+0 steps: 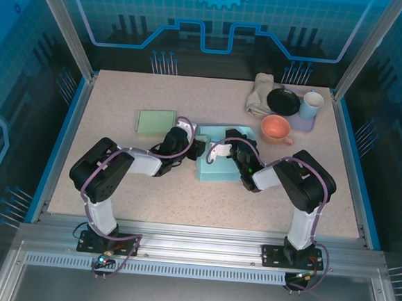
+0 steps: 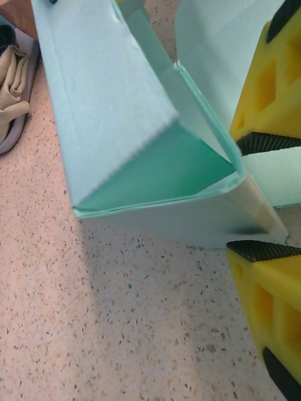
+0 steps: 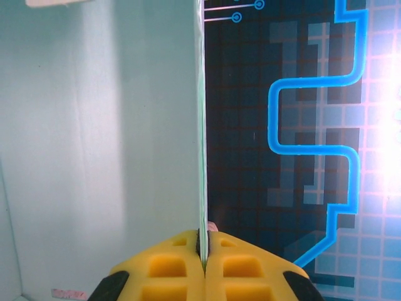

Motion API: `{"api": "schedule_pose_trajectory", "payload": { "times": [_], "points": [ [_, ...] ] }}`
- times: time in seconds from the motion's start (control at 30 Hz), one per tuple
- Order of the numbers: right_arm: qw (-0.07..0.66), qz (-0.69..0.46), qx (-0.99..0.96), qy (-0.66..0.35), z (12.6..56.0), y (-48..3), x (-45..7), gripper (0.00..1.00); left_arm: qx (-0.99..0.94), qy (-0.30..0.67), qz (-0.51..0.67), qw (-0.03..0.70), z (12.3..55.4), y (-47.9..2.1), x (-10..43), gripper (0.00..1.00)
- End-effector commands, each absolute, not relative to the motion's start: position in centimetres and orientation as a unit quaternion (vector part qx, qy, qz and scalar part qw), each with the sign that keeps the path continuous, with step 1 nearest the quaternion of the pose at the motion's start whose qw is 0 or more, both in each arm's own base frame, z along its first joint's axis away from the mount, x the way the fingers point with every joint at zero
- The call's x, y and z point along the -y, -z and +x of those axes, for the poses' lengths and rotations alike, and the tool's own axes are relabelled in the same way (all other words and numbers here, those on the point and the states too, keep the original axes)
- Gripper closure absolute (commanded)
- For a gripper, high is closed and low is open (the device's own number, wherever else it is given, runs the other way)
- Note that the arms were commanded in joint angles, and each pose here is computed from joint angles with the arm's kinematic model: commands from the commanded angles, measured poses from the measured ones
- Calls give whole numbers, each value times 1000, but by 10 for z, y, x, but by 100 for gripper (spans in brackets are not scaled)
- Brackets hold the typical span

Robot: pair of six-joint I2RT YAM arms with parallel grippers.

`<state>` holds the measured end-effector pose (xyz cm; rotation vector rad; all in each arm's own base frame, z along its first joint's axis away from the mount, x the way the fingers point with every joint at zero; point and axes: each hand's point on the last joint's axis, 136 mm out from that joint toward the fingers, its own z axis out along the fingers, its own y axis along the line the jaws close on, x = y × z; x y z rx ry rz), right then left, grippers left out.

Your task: Fold the paper box

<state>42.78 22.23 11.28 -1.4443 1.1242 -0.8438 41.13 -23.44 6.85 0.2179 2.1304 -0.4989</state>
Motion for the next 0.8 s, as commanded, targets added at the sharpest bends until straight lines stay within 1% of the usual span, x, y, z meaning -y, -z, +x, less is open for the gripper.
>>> {"api": "schedule_pose_trajectory", "payload": {
  "times": [0.0,0.13,0.37,0.47,0.57,0.67,0.77],
  "points": [
    [530,-631,-475,310,413,-99,-229,100,-863,174,67,470,432,-86,217,52],
    [526,-638,-479,296,410,-100,-231,100,-864,174,64,468,437,-89,215,51],
    [515,-664,-477,257,398,-93,-242,100,-851,187,81,484,438,-99,225,53],
    [494,-681,-490,227,394,-89,-244,100,-840,192,102,497,434,-103,230,58],
    [485,-681,-508,206,393,-89,-244,100,-834,188,106,508,428,-105,230,68],
    [485,-664,-527,215,401,-96,-238,100,-842,164,103,503,423,-99,227,69],
    [488,-648,-543,217,405,-102,-233,100,-856,108,79,499,421,-90,215,68]
  ]
}}
